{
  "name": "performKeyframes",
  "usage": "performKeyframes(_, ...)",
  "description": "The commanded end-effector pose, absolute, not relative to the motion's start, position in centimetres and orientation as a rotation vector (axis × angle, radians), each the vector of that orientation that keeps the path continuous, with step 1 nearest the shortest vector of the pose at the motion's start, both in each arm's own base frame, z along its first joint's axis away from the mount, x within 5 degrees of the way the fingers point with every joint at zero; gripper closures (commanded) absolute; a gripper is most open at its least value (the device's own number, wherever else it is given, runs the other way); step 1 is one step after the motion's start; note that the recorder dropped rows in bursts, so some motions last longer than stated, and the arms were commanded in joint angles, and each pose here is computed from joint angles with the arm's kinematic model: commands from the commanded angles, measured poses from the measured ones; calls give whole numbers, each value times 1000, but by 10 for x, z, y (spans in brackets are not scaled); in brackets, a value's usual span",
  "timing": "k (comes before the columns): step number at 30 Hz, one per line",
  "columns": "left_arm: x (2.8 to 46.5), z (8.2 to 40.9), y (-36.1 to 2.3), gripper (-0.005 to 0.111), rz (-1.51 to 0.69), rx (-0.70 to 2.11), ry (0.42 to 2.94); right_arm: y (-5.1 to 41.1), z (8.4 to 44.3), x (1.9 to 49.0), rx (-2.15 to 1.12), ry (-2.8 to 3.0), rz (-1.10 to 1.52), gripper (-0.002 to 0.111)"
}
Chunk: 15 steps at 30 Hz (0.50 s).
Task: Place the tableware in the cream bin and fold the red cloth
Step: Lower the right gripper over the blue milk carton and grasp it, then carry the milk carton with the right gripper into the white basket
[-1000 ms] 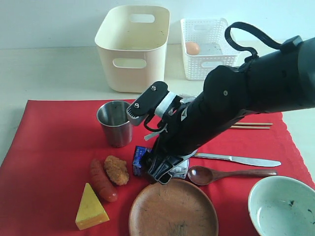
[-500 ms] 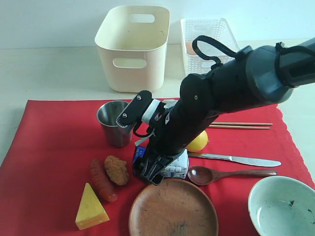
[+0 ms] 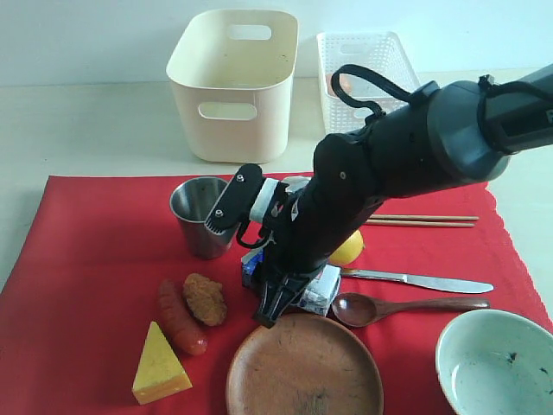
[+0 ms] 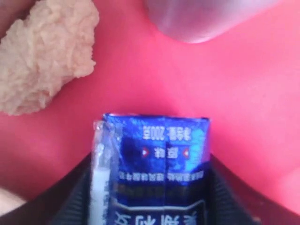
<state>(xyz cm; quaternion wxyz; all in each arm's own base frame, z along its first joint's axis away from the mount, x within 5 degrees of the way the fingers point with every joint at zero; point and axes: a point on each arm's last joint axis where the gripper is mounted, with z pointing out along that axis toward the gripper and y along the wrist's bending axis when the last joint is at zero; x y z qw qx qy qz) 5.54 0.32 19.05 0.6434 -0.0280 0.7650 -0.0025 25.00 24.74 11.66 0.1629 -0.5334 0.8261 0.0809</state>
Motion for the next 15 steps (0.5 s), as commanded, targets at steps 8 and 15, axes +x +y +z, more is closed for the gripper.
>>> performKeyframes(8, 55, 190, 3, 104, -8, -53, 1736, 248, 156, 250, -1485, 2244, 243, 108)
performKeyframes(15, 55, 190, 3, 104, -8, -53, 1736, 245, 184, 248, -1430, 2176, 257, 108)
